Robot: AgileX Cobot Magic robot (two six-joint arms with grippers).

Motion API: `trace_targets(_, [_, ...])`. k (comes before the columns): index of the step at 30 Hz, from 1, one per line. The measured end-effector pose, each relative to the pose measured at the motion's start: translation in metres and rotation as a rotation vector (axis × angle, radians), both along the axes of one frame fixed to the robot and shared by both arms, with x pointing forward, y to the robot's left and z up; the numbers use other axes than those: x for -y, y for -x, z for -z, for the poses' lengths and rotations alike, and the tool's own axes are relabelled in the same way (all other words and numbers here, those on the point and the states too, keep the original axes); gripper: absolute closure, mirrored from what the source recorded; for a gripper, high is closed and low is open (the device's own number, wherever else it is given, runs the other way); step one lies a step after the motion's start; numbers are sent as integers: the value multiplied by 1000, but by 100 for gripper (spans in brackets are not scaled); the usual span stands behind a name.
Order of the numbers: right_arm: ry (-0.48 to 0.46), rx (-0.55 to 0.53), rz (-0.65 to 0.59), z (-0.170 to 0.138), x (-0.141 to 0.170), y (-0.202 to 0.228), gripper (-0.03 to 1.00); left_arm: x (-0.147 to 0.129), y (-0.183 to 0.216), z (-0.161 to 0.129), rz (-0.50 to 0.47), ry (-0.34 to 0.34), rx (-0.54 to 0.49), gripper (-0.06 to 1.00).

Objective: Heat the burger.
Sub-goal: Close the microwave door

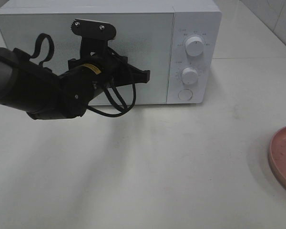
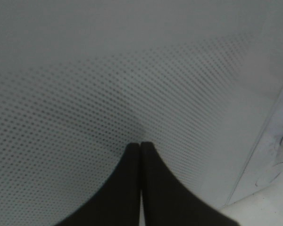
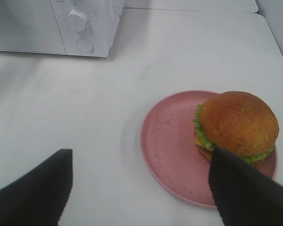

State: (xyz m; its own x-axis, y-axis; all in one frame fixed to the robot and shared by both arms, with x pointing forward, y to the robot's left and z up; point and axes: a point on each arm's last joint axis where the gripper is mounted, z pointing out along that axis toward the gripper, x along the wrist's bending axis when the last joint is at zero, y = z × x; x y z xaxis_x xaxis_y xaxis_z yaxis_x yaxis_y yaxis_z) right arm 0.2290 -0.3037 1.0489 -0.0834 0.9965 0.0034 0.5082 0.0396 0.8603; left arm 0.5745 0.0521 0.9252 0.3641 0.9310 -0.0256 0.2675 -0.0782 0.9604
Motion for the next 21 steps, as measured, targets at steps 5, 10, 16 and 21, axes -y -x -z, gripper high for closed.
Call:
trace_targets(5, [0,0,0,0,0,0,20,1,1,0,10,-5,-38,94])
trace_targets(10, [0,0,0,0,0,0,20,-2,6,-5,2,8,-67,94])
trace_targets(16, [0,0,0,0,0,0,20,0,38,-11,62,-7,-117,94])
trace_targets(21, [0,0,0,0,0,0,20,3,53,-16,136,-29,-247,83])
